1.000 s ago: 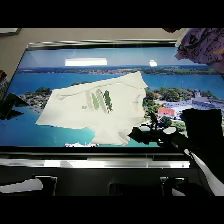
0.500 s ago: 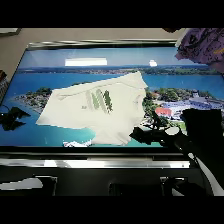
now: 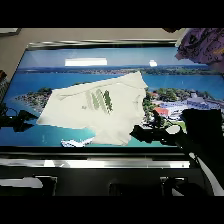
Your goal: Fold the clothes and pants, and hang the long-sleeved shirts on hangers.
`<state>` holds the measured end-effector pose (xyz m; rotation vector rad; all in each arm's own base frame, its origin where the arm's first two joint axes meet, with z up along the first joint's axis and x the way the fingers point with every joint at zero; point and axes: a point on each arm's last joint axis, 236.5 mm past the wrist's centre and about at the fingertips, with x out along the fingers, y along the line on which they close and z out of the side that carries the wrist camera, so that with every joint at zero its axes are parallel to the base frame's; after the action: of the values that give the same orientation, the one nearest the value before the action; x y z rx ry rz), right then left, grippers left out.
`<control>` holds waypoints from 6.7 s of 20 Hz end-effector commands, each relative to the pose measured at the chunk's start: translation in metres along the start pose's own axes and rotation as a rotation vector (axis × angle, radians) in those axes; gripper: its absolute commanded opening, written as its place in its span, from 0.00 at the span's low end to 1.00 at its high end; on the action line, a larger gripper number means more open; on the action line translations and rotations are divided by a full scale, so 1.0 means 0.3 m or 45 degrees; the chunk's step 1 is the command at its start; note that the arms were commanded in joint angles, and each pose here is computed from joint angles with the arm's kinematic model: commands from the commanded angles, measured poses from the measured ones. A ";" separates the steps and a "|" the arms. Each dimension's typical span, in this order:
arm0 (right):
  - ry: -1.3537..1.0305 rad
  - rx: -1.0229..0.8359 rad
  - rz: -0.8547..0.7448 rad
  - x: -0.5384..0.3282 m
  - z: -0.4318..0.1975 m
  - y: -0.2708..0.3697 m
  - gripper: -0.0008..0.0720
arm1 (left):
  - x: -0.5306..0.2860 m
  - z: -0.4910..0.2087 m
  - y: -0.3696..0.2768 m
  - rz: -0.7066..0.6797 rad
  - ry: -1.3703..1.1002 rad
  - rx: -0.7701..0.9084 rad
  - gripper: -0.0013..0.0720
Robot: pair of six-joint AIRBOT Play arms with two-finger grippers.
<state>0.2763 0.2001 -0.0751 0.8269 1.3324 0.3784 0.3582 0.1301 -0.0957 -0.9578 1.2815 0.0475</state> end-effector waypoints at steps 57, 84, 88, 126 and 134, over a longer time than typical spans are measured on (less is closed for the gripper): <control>-0.521 -0.571 -0.797 -0.224 1.096 0.194 0.05 | 0.135 0.397 -0.706 0.318 -0.469 0.601 0.03; 0.029 -0.364 -1.082 -0.122 0.848 -0.139 0.46 | 0.336 0.014 -0.486 0.484 0.256 0.404 0.33; -0.038 -0.419 -0.996 -0.259 0.878 -0.041 0.77 | 0.121 0.130 -0.545 0.471 0.091 0.435 0.93; 0.187 0.223 0.063 -0.207 -0.070 -0.283 0.05 | -0.037 -0.325 -0.223 0.032 0.206 0.084 0.92; 0.184 0.219 0.061 -0.207 -0.068 -0.284 0.05 | 0.034 -0.454 -0.123 0.023 0.335 0.050 0.92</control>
<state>0.2244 0.1075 -0.0932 0.9891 1.4996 0.3704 0.2802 0.0236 -0.0738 -0.9226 1.5199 -0.0648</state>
